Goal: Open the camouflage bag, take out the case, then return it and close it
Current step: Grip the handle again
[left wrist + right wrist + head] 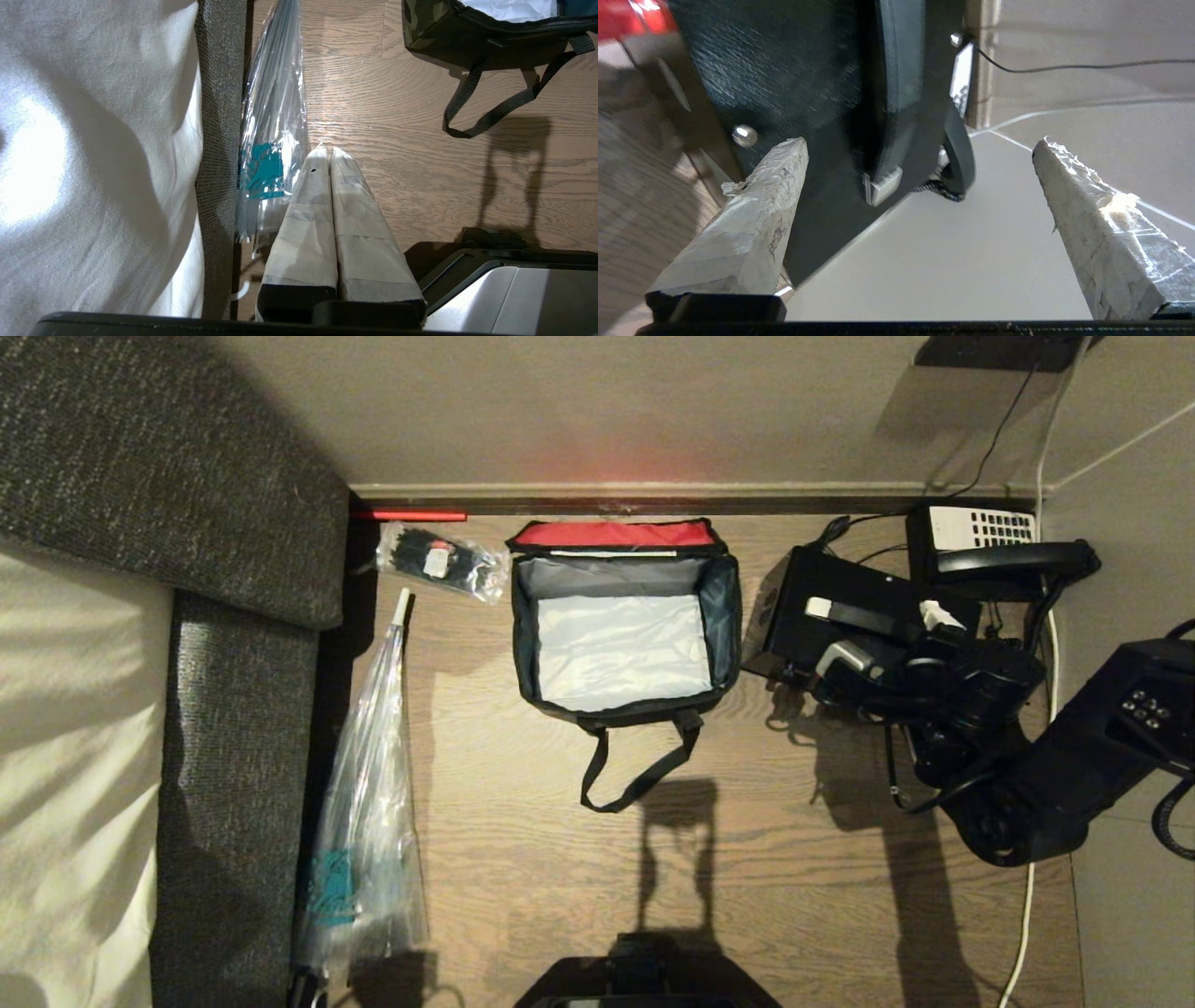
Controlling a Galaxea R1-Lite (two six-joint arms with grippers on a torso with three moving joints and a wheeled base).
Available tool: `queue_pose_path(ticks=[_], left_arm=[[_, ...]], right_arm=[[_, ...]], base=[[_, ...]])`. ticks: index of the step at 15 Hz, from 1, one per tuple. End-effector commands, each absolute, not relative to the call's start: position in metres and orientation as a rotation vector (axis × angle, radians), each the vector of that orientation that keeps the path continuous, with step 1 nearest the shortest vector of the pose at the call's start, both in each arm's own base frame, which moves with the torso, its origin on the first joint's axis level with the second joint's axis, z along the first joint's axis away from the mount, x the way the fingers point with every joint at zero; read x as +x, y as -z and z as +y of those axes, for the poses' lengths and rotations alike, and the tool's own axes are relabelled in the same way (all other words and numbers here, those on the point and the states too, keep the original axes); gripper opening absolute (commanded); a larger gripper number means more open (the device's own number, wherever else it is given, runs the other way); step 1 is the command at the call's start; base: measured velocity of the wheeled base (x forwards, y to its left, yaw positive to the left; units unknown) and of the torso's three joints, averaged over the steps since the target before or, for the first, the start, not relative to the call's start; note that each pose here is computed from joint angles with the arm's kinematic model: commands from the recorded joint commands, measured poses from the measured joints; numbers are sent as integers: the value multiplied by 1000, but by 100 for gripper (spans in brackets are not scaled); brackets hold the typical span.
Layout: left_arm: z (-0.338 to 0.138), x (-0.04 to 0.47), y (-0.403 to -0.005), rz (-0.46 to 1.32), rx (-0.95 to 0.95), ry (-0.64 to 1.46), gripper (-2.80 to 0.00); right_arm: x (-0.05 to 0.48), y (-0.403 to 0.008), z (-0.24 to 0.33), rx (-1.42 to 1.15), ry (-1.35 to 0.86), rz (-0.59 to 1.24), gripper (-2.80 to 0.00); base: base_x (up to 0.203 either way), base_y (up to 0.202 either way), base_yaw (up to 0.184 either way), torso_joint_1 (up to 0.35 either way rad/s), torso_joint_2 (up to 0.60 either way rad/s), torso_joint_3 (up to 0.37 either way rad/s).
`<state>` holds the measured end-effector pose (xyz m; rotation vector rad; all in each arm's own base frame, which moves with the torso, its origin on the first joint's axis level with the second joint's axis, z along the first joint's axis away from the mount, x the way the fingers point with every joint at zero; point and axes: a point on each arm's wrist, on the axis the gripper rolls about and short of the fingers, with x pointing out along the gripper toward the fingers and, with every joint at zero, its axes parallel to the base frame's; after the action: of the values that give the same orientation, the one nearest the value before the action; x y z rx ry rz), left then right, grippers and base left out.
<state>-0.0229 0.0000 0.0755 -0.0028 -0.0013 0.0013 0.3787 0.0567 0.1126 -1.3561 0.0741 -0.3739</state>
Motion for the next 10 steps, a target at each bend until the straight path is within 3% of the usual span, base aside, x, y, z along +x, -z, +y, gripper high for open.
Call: queue_pose_path(ticks=[1,10], left_arm=[[0,-23,-75,1,-3,-2,-280],[0,-23,-75,0,-3,-2,-280]], right_arm=[[383,-110,58,-1364,378,69,0],[401,-121,44,-1434,387,-18,0]], base=[[0,0,0,0,0,0],[0,0,0,0,0,0]])
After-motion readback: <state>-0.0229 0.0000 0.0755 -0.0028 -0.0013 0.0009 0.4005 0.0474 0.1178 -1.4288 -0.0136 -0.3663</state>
